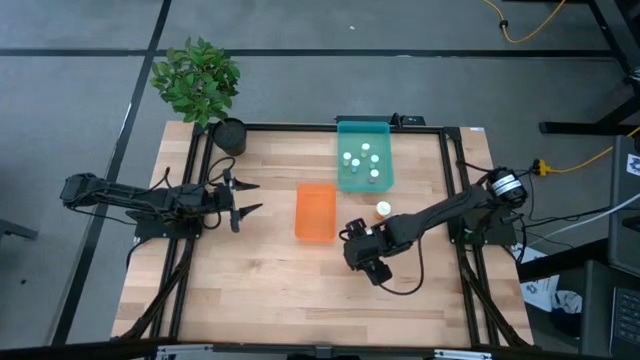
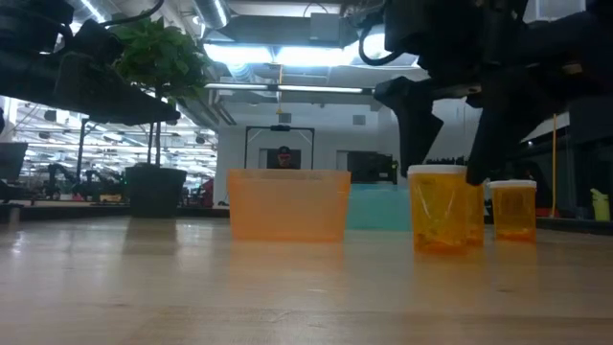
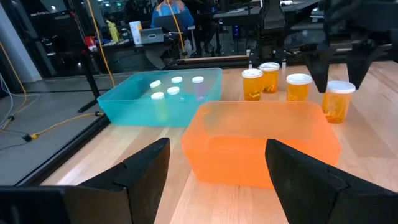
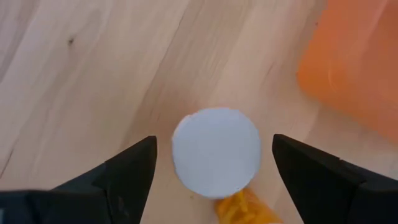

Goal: Pick and place medicine bottles into bin by pill shape (circle, oval)
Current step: Put the orange capsule bottle into the orange bin

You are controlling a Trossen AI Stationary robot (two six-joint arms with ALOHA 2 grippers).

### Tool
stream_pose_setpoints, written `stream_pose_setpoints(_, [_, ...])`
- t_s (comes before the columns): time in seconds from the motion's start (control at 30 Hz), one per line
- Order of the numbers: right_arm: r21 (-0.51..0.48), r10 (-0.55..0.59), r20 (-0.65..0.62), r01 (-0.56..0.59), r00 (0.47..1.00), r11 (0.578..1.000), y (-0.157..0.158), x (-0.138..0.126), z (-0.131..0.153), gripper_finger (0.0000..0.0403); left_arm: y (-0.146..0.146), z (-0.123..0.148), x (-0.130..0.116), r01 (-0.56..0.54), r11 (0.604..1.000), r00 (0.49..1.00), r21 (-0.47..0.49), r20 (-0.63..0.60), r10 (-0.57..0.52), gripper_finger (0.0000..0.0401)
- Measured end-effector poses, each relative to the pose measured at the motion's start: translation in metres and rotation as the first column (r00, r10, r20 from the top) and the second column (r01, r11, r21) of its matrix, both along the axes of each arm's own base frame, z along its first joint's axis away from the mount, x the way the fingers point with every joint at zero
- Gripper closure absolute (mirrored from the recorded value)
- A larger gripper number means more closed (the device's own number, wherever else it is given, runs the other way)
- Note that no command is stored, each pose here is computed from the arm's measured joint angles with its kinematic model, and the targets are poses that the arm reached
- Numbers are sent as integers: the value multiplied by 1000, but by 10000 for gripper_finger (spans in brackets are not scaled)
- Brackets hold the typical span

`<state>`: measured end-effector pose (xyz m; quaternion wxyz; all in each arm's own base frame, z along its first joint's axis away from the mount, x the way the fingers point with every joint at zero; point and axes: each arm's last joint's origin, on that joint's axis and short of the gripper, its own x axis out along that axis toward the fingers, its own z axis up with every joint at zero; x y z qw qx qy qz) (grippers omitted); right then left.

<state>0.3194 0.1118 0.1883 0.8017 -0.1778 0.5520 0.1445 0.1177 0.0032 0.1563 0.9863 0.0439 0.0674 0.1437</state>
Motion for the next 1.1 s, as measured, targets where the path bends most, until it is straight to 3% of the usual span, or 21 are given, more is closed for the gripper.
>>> stream_pose_setpoints(0.53, [1,0,7,0,1000,1000,2,7,-10,88,0,0,0,0,1000,1000,0,0,0,144])
stream_pose_setpoints(0.93, [-6,3,2,-3,1000,1000,2,6,-9,192,0,0,0,0,1000,1000,0,2,0,144])
stream_pose_setpoints(1.1, [-93,38,10,-37,999,995,2,14,17,202,0,0,0,0,1000,1000,0,2,0,144])
